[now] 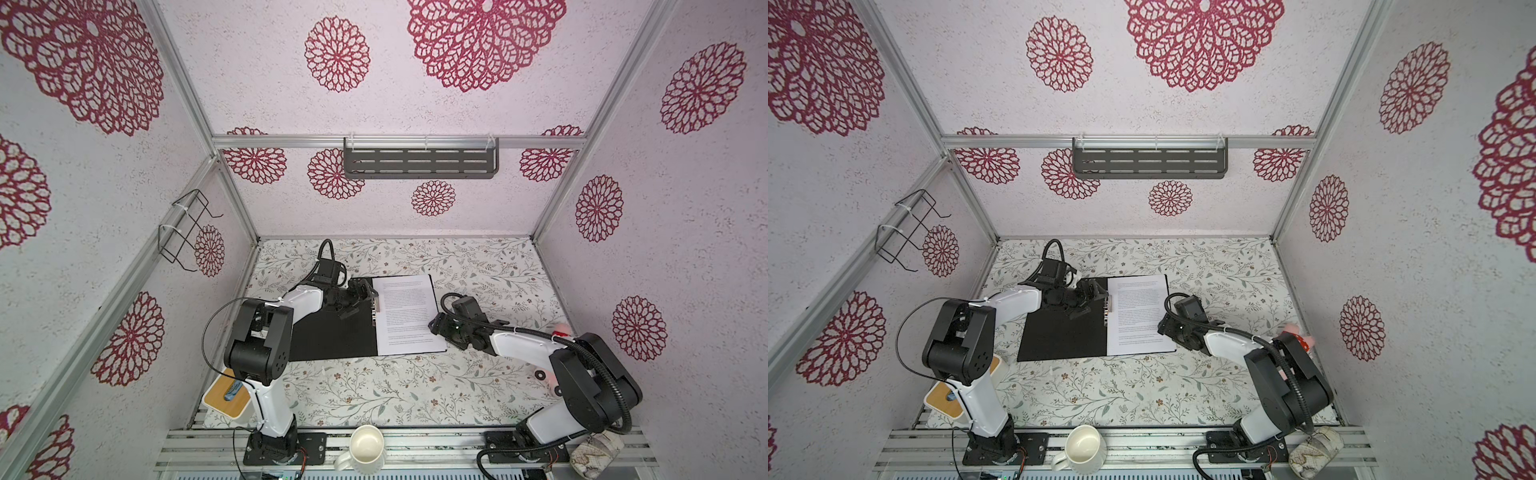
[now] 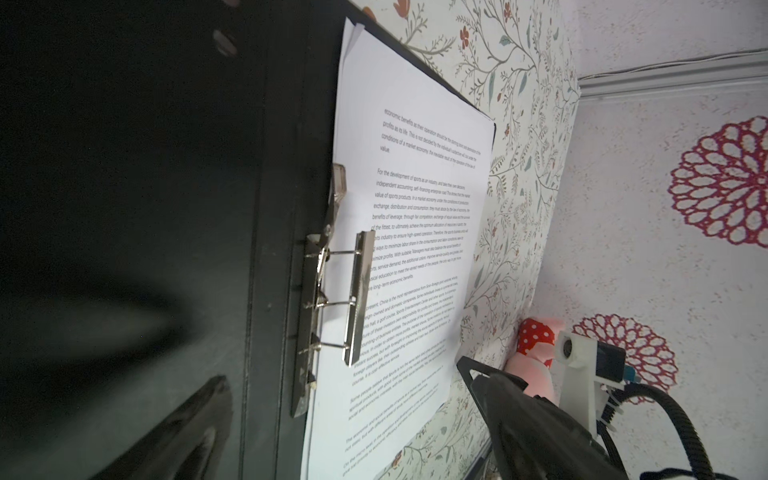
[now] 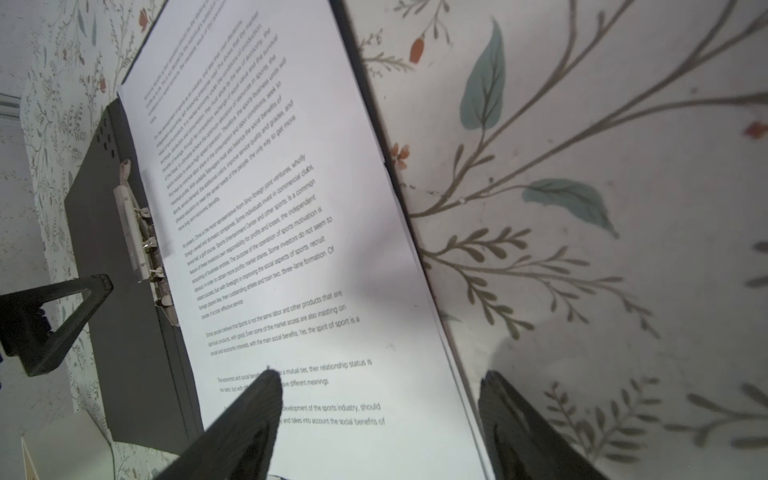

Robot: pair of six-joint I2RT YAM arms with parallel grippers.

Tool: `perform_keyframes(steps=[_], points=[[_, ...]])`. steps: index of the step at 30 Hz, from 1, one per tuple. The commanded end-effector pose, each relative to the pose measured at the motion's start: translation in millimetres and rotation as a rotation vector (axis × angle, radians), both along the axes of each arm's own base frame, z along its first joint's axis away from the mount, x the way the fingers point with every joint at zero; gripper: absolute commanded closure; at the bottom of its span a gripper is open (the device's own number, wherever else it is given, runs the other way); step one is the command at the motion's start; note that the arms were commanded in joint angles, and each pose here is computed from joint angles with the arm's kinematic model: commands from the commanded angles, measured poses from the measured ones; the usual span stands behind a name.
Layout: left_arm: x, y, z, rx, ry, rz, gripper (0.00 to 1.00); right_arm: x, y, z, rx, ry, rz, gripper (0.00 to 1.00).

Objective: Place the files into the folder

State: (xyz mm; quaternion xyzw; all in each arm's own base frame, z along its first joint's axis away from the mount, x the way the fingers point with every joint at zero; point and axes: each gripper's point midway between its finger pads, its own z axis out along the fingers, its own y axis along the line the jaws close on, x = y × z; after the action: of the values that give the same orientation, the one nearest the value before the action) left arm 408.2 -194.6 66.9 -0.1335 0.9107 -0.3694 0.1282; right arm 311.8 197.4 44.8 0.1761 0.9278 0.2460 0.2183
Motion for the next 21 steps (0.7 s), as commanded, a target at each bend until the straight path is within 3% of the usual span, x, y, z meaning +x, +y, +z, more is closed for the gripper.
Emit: perform_keyframes(steps=[1, 21], points=[[-1.8, -7.4, 0.5, -0.046, -0.013, -0.033, 0.02, 11.5, -2.7, 19.3, 0.006, -0.053, -0.055, 0.22], [2.7, -44.8, -20.0, -0.131, 0.042, -0.056, 0.01, 14.7, -19.9, 19.5, -0.073, -0.055, -0.12, 0.19]])
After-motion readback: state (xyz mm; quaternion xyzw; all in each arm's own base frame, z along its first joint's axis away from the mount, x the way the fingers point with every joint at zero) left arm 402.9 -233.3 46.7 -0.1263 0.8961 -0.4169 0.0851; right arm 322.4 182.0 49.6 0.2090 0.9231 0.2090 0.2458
